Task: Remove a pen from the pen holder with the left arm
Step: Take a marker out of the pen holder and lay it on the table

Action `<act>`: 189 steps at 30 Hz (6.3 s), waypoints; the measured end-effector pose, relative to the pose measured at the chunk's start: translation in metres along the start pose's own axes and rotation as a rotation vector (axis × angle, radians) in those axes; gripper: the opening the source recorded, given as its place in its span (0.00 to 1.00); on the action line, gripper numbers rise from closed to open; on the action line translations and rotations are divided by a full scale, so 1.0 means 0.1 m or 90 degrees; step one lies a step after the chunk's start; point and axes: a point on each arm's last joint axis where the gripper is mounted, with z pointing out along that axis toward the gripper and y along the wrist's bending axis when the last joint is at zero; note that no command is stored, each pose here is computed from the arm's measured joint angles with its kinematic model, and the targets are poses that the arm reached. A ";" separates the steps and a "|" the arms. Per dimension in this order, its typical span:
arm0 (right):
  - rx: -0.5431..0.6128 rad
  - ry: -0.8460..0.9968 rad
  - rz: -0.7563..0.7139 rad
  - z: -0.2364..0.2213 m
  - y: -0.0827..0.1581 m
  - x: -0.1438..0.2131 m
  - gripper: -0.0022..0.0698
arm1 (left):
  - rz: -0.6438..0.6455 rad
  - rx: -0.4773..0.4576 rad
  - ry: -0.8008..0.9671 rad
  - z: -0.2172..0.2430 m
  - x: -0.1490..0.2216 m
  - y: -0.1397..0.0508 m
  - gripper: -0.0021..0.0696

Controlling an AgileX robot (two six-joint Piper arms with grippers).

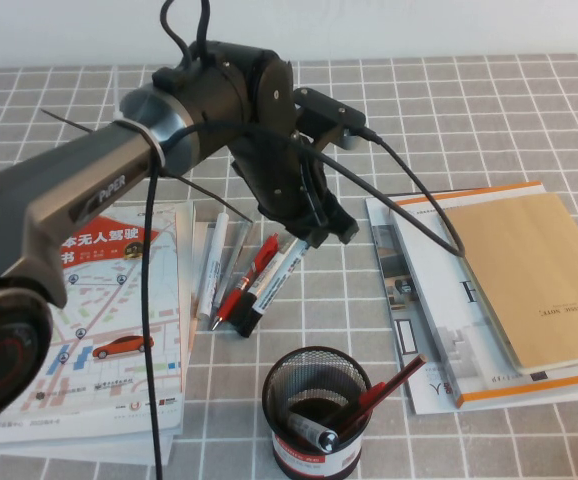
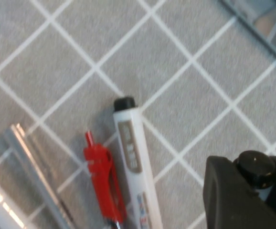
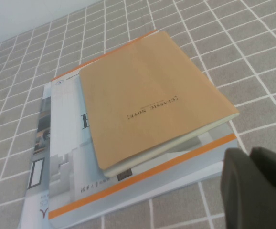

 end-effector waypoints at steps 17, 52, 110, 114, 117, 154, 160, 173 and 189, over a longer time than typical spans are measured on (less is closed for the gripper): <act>0.000 0.000 0.001 0.00 0.00 0.00 0.01 | -0.020 0.013 -0.020 0.41 -0.04 0.02 0.19; -0.001 0.000 0.001 0.00 0.00 0.00 0.01 | -0.010 -0.045 -0.060 0.37 -0.10 0.09 0.55; -0.001 0.000 0.001 0.00 0.00 0.00 0.01 | -0.063 -0.098 -0.314 -1.73 2.19 -0.92 0.03; -0.001 0.000 0.001 0.00 0.00 0.00 0.01 | -0.051 -0.126 -0.265 -1.67 2.28 -0.89 0.03; -0.001 0.000 0.001 0.00 0.00 0.00 0.01 | -0.048 -0.137 -0.247 -1.67 2.31 -0.88 0.03; -0.001 0.000 0.001 0.00 0.00 0.00 0.01 | -0.178 -0.465 -0.744 -1.32 3.82 -0.78 0.03; -0.001 0.000 0.001 0.00 0.00 0.00 0.01 | -0.271 -0.509 -0.730 -1.19 3.92 -0.73 0.03; -0.001 0.000 0.001 0.00 0.00 0.00 0.01 | -0.387 -0.501 -0.601 -0.95 4.07 -0.69 0.03; -0.001 0.000 0.001 0.00 0.00 0.00 0.01 | -0.392 -0.458 -0.517 -0.83 4.11 -0.72 0.03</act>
